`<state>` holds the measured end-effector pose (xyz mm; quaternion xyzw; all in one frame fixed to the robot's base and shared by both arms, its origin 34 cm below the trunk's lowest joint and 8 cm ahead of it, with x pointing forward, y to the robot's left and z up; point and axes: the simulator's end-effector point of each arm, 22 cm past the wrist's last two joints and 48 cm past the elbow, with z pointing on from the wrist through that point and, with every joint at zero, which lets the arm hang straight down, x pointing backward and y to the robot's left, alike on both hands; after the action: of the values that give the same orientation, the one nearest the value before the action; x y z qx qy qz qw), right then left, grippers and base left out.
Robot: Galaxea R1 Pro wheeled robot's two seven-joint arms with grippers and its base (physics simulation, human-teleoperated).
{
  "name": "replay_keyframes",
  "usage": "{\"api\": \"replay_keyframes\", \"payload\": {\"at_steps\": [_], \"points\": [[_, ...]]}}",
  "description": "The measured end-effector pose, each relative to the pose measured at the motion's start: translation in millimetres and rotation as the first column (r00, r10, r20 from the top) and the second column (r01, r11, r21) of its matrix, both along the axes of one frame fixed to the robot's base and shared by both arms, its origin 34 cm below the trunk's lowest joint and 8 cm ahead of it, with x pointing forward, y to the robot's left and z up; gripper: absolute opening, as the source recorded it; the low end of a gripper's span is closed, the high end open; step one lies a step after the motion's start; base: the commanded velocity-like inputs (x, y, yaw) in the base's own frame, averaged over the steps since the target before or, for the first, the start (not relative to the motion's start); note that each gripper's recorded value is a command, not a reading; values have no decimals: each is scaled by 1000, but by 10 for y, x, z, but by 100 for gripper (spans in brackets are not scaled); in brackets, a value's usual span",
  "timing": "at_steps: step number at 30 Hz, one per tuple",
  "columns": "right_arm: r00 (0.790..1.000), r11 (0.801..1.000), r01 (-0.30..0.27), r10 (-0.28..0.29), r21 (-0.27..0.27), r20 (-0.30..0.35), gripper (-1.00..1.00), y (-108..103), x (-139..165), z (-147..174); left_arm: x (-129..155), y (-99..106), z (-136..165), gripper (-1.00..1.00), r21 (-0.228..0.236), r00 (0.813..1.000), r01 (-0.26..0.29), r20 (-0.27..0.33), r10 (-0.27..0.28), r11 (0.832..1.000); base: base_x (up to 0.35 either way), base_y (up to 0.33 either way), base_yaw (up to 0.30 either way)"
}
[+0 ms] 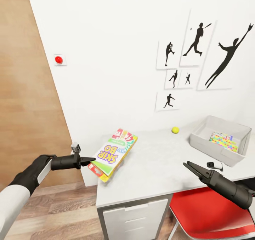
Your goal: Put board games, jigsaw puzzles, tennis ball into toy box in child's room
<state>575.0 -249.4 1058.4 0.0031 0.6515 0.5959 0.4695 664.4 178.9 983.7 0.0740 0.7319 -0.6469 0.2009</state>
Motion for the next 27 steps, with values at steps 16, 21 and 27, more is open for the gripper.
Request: {"api": "replay_keyframes", "payload": {"at_steps": [16, 21, 27], "points": [[1000, 999, 3, -3, 32, -2, 100, 108, -3, 200, -27, -14, 301, -100, -13, 1000, 12, 11, -12, 1000, -47, 9, 0], [1000, 1000, 4, -4, 31, -4, 100, 110, -10, 261, -28, 2, 377, -100, -13, 1000, 8, 13, -8, 1000, -88, 20, -34], [1000, 1000, 5, -5, 30, -6, 100, 105, -19, 329, -37, 2, 458, -100, -13, 1000, 8, 15, -7, 1000, -9, 2, -232]]}}
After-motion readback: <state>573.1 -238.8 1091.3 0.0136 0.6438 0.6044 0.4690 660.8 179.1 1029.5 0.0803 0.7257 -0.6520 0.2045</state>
